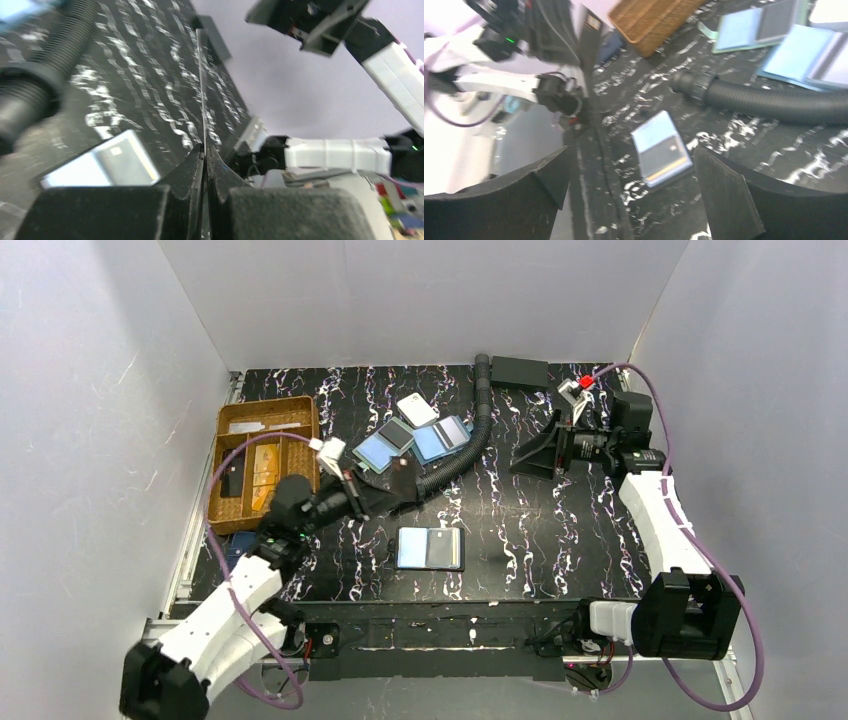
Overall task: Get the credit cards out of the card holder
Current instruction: Place the credit card in the storage box.
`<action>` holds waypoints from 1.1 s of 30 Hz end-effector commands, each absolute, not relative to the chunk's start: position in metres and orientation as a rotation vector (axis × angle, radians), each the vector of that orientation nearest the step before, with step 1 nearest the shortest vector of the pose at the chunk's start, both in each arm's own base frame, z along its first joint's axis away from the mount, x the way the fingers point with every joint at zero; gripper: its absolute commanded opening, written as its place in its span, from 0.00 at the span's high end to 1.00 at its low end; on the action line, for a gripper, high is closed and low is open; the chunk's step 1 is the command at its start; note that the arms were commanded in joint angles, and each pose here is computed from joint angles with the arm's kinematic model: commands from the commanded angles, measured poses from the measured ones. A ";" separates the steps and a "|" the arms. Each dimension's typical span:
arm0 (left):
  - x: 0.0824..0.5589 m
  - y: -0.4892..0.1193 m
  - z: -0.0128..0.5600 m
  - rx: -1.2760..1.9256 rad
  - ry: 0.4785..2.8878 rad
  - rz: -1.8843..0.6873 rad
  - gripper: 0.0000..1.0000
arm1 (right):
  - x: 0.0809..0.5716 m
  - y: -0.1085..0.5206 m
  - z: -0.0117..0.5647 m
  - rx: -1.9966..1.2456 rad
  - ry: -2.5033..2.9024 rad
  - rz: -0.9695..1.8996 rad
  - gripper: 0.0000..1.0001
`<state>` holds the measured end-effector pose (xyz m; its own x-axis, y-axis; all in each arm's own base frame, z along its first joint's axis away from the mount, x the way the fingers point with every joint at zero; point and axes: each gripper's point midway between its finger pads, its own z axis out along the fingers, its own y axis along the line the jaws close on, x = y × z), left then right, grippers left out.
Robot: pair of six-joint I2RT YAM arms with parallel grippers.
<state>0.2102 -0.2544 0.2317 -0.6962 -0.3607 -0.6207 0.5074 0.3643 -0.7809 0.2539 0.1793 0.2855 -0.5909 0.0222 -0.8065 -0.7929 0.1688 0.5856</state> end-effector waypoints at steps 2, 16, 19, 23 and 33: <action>0.206 -0.180 0.208 0.213 2.122 -1.115 1.00 | 0.265 0.148 0.229 -0.834 1.890 1.102 0.02; 0.297 -0.043 0.226 0.043 2.236 -0.711 1.00 | 0.259 0.113 0.169 -0.755 2.038 1.112 0.02; 0.312 -0.013 0.214 -0.029 2.235 -0.546 1.00 | 0.267 0.108 0.168 -0.715 2.035 1.018 0.02; 0.324 0.033 0.198 -0.108 2.226 -0.330 1.00 | 0.267 0.108 0.173 -0.714 2.011 0.991 0.02; 0.324 0.120 0.155 -0.399 2.308 -0.234 1.00 | 0.263 0.110 0.175 -0.714 2.000 0.998 0.02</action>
